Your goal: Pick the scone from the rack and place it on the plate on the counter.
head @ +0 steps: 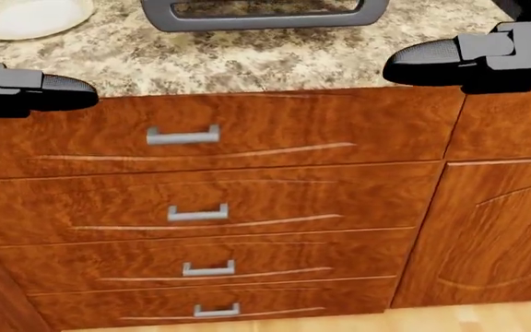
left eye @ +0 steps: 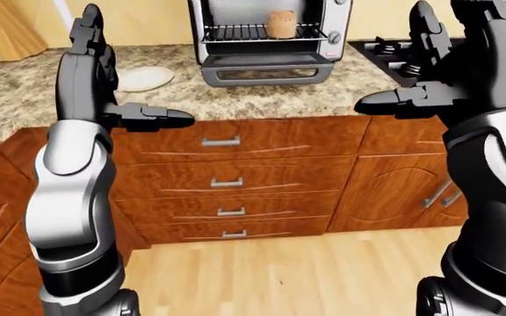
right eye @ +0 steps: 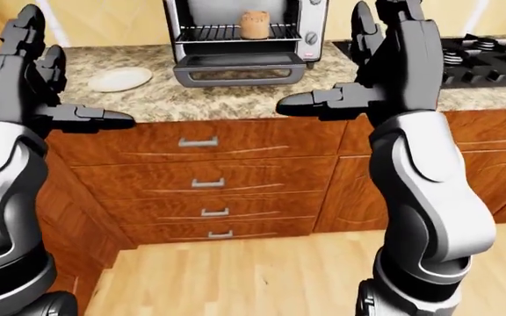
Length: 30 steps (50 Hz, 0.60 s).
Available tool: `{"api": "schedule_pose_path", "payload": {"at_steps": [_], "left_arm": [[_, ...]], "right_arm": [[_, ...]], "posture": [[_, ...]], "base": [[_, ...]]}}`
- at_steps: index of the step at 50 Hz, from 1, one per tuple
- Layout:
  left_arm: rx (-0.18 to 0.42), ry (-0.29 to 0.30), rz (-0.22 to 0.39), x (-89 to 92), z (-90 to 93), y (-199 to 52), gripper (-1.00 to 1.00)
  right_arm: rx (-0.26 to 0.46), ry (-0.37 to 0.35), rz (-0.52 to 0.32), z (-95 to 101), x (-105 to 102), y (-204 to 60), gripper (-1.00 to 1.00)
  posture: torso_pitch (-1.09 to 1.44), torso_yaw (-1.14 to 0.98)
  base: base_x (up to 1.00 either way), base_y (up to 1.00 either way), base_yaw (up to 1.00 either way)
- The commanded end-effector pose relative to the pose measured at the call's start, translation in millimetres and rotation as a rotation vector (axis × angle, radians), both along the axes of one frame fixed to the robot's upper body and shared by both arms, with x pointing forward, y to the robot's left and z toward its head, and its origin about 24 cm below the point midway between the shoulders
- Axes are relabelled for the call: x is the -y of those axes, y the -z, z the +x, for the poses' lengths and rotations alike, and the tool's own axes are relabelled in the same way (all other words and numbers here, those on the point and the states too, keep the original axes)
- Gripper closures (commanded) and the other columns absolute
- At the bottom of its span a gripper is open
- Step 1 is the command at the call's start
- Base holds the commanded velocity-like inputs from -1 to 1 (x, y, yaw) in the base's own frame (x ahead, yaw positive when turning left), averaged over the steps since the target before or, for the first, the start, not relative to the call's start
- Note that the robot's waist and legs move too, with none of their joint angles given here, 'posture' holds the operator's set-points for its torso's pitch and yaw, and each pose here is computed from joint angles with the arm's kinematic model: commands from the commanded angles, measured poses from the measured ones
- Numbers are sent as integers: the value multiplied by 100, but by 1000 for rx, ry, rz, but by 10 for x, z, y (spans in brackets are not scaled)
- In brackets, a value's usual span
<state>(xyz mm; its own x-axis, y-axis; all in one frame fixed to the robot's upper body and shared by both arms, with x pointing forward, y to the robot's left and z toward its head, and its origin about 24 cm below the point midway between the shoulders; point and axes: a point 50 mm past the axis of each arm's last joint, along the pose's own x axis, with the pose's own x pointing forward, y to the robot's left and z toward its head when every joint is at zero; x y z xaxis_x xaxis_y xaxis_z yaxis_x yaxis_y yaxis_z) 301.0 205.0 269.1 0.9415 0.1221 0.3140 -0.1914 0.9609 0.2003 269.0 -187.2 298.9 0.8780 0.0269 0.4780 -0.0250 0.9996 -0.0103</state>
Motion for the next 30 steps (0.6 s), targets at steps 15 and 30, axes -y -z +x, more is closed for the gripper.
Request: {"api": "schedule_pose_path", "payload": {"at_steps": [15,30], "left_arm": [[91,-8,21,6,-103,-195,-100],[98,-17,34,-5,-130,-214,-100]], "right_arm": [[73,21,-14,-56,10,-110,-100],[107,34,-14,-125,16,-211,-100]], "posture": [[0,0],[0,0]], "base": [[40,37,0],[19,12,0]]}}
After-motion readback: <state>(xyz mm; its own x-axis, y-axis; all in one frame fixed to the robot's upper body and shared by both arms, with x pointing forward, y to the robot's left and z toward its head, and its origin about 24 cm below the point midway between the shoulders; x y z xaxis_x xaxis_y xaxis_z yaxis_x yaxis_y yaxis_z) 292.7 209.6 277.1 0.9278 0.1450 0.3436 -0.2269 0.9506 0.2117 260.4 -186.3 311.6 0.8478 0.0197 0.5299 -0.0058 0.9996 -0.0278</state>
